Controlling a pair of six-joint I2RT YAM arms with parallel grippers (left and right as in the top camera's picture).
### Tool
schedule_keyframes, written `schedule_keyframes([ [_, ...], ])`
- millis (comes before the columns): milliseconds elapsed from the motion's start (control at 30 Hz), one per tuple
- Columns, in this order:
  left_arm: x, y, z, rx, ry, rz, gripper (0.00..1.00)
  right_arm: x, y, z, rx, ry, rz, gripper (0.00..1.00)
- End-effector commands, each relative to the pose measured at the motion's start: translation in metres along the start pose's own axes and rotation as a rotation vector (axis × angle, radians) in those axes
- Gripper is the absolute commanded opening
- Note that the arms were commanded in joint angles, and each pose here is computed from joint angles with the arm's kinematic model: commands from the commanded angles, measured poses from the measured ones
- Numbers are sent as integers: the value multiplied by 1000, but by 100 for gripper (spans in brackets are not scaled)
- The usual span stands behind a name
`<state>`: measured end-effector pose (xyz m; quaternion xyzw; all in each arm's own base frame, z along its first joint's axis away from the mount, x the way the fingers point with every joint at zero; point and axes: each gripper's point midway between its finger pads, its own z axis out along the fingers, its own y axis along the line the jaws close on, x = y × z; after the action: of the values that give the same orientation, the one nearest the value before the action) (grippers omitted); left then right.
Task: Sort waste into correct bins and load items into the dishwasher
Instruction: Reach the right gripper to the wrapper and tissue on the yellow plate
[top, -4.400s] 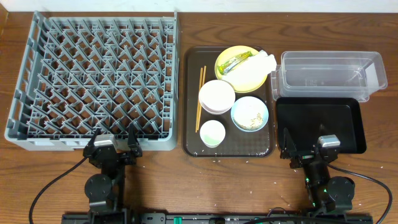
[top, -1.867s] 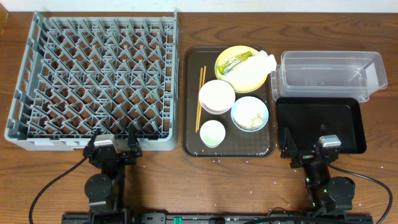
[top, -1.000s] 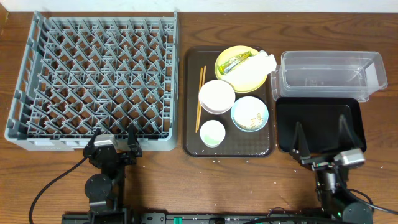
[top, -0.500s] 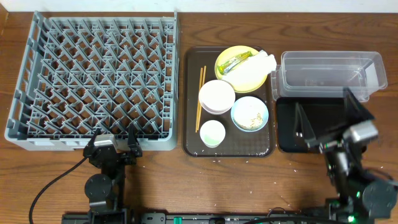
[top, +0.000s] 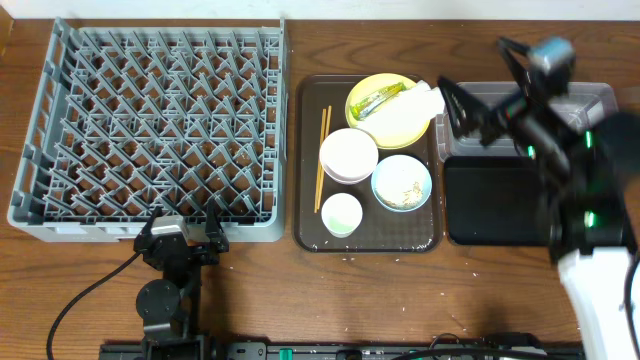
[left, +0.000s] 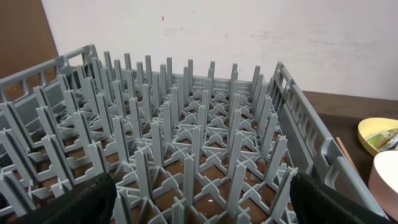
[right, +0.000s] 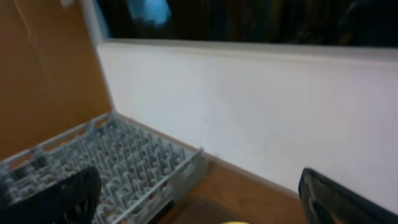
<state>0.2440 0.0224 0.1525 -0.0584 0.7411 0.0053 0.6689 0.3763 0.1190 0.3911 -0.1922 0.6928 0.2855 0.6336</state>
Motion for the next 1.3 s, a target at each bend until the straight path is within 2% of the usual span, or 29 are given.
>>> schedule_keyframes([
  [0,15,0,1,6,47,4,91,-2,5,27,-102,90,76,99],
  [133,15,0,1,6,47,4,91,21,-14,56,-96,245,204,99],
  [533,15,0,1,6,47,4,91,119,-39,111,-96,439,373,99],
  [700,15,0,1,6,47,4,90,182,-72,129,314,531,622,96],
  [800,15,0,1,6,47,4,91,214,-83,128,556,550,687,91],
  [867,15,0,1,6,47,4,91,230,-83,130,650,553,706,90],
  [933,15,0,1,6,47,4,91,243,-82,135,679,564,733,91],
  [1000,15,0,1,6,47,4,91,251,-82,141,685,590,767,99],
  [1267,15,0,1,6,47,4,91,238,-88,157,751,761,684,99],
])
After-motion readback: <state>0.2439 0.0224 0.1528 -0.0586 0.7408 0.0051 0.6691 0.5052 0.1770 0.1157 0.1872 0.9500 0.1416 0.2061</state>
